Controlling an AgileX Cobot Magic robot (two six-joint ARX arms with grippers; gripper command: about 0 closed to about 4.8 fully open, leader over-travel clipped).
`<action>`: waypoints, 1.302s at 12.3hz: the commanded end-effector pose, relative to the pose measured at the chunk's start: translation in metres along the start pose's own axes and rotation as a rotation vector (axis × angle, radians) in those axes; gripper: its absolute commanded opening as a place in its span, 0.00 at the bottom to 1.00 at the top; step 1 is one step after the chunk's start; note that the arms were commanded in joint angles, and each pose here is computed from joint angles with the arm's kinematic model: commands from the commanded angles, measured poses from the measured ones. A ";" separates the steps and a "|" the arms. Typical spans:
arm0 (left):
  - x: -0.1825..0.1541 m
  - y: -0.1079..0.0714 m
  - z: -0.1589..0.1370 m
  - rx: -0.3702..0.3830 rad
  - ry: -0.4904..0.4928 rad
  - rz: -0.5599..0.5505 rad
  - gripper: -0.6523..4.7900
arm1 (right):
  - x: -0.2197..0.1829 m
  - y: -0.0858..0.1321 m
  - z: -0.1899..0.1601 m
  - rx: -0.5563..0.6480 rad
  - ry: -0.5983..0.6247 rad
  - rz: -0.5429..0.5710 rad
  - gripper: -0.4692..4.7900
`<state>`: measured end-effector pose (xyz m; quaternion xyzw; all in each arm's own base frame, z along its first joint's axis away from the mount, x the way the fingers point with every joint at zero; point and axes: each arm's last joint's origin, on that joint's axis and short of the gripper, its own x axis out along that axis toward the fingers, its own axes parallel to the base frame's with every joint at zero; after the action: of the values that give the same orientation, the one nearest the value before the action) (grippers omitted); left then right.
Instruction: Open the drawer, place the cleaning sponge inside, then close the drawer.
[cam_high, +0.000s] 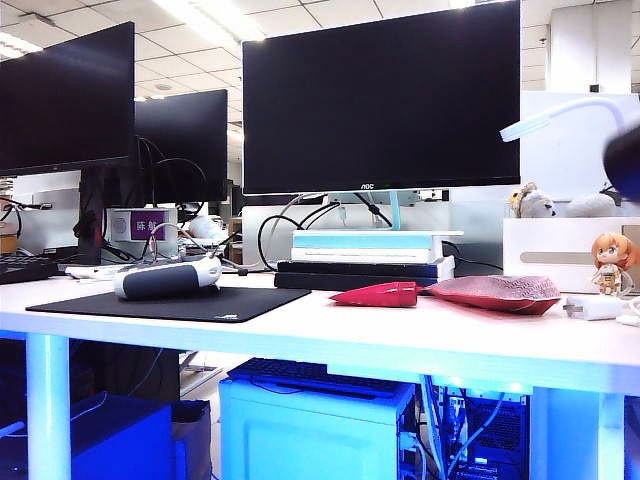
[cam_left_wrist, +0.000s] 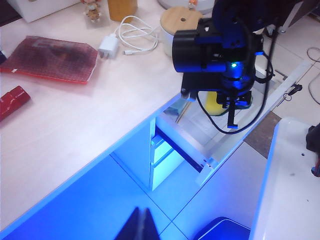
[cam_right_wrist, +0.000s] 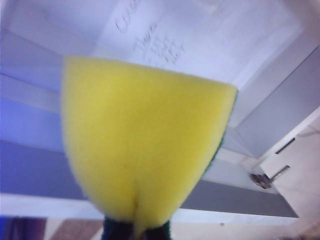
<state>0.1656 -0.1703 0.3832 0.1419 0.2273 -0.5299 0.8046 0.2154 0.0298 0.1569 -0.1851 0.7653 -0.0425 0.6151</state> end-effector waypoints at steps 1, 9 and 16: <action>-0.002 0.000 0.002 0.008 -0.013 -0.001 0.11 | 0.009 -0.008 0.007 0.030 0.012 -0.011 0.08; -0.002 0.000 0.002 0.007 -0.013 -0.001 0.11 | 0.008 -0.012 0.010 0.078 0.007 -0.016 0.79; -0.002 0.000 0.002 0.007 -0.013 -0.001 0.11 | 0.003 -0.014 0.012 0.084 0.000 -0.021 0.15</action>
<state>0.1656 -0.1703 0.3832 0.1420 0.2275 -0.5297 0.8047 0.2291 0.0180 0.1538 -0.1659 0.7632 -0.0774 0.6197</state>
